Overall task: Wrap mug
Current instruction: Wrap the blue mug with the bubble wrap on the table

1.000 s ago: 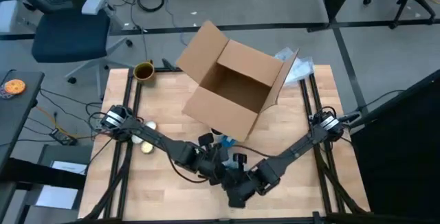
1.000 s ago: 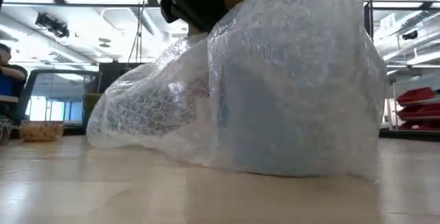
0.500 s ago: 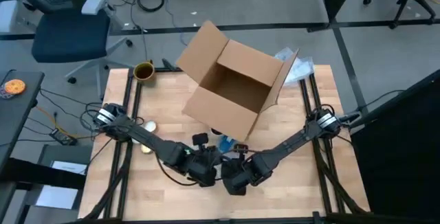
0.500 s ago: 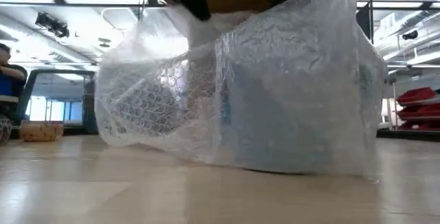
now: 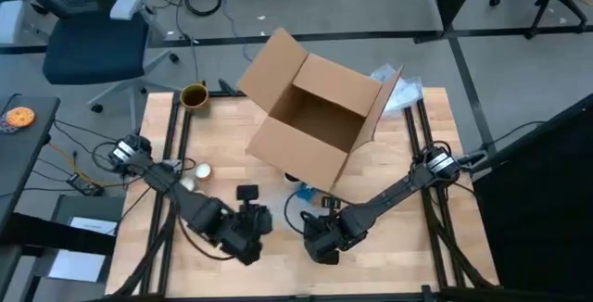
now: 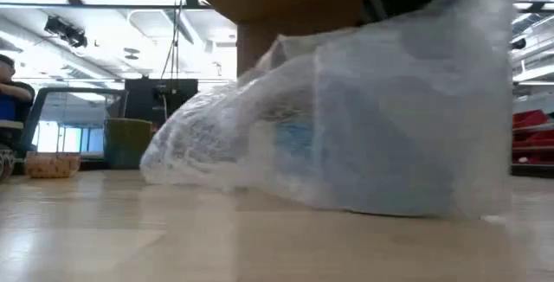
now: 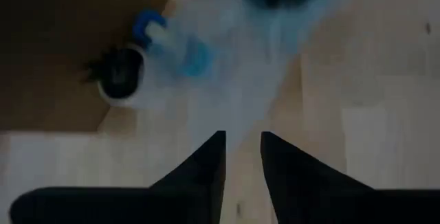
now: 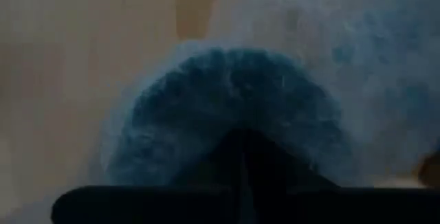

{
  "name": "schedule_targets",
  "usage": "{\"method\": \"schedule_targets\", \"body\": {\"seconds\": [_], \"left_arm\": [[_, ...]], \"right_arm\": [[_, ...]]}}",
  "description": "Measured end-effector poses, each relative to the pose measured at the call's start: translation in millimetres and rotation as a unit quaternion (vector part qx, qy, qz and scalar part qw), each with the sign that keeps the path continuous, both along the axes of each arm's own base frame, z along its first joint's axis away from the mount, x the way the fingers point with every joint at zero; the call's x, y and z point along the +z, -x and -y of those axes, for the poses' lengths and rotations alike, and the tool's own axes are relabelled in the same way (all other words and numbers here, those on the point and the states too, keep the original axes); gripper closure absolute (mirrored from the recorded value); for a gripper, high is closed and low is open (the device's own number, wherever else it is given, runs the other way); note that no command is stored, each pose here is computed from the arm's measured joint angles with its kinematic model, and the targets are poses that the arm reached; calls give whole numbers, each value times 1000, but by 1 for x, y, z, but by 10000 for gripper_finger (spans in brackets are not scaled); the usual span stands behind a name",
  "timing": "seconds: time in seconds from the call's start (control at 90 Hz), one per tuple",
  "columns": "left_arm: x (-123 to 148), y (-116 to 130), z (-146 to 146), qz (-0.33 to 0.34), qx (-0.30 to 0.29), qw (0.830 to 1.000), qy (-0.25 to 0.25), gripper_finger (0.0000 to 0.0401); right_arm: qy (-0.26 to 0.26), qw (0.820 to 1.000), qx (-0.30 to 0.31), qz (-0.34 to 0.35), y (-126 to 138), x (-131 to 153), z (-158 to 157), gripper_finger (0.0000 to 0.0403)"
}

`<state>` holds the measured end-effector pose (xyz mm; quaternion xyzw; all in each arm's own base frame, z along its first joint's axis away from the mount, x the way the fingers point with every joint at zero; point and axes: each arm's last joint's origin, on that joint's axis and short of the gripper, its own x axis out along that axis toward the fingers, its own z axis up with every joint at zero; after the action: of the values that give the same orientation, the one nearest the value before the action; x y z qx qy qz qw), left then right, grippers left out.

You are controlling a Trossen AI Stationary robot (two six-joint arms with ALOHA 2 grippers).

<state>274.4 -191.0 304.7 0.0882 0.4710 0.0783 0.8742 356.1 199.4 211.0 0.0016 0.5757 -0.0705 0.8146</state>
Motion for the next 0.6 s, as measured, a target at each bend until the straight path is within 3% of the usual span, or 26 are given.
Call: {"method": "schedule_targets", "body": {"seconds": [0.378,0.6], "left_arm": [[-59,19,14,-5,40,999,24,323],[-69,16,20,18,31,998,53,323]], "right_arm": [[-27,999,12,-28,2,38,-5,403],[-27,998,35,51,-10,61,-10,403]]}}
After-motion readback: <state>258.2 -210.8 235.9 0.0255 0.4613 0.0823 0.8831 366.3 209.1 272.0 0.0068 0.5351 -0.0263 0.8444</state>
